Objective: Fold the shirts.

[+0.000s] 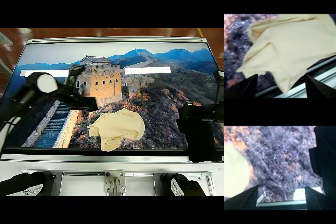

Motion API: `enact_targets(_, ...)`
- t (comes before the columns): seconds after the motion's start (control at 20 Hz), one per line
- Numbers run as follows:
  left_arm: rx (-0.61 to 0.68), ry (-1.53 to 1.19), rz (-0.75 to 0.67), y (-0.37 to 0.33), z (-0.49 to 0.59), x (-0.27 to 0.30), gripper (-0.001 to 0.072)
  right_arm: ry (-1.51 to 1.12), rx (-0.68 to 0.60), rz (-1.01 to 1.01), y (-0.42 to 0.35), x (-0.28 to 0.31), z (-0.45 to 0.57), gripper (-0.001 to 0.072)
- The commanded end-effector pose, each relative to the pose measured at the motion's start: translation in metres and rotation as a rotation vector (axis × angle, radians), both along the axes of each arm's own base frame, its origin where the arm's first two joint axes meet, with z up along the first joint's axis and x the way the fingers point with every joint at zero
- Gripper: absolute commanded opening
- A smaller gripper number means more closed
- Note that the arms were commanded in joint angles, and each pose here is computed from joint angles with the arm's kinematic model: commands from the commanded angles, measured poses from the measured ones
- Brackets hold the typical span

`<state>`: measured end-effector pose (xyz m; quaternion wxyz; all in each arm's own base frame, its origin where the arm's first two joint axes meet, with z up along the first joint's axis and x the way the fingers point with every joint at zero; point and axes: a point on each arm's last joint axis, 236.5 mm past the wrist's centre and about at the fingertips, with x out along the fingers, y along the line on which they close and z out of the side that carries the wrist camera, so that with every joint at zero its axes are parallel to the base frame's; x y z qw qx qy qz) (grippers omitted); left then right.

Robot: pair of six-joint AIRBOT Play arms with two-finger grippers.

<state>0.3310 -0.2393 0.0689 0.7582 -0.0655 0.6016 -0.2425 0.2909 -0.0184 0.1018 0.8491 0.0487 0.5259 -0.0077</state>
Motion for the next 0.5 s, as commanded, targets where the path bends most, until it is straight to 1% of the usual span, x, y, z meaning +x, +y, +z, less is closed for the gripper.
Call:
enact_targets(0.0,0.074,0.142,0.136,0.09,-0.034,-0.027,0.0708,0.154,0.043,0.047,0.007,0.008,-0.045,0.0699)
enact_targets(0.1,0.022,0.275,0.211,0.097,-0.077,-0.056,0.071,0.235,0.169,0.088,0.034,0.014,-0.069,0.0698)
enact_targets(0.15,-0.03,0.33,0.249,0.089,-0.096,-0.068,0.071,0.271,0.235,0.103,0.048,0.016,-0.079,0.0698)
enact_targets(0.25,-0.138,0.341,0.337,0.066,-0.118,-0.066,0.0711,0.339,0.336,0.115,0.067,0.019,-0.097,0.0698)
enact_targets(0.35,-0.162,0.298,0.384,0.054,-0.135,-0.055,0.0711,0.407,0.381,0.113,0.074,0.016,-0.111,0.0698)
enact_targets(0.45,-0.16,0.283,0.398,0.045,-0.148,-0.046,0.0711,0.452,0.387,0.12,0.075,0.009,-0.116,0.0698)
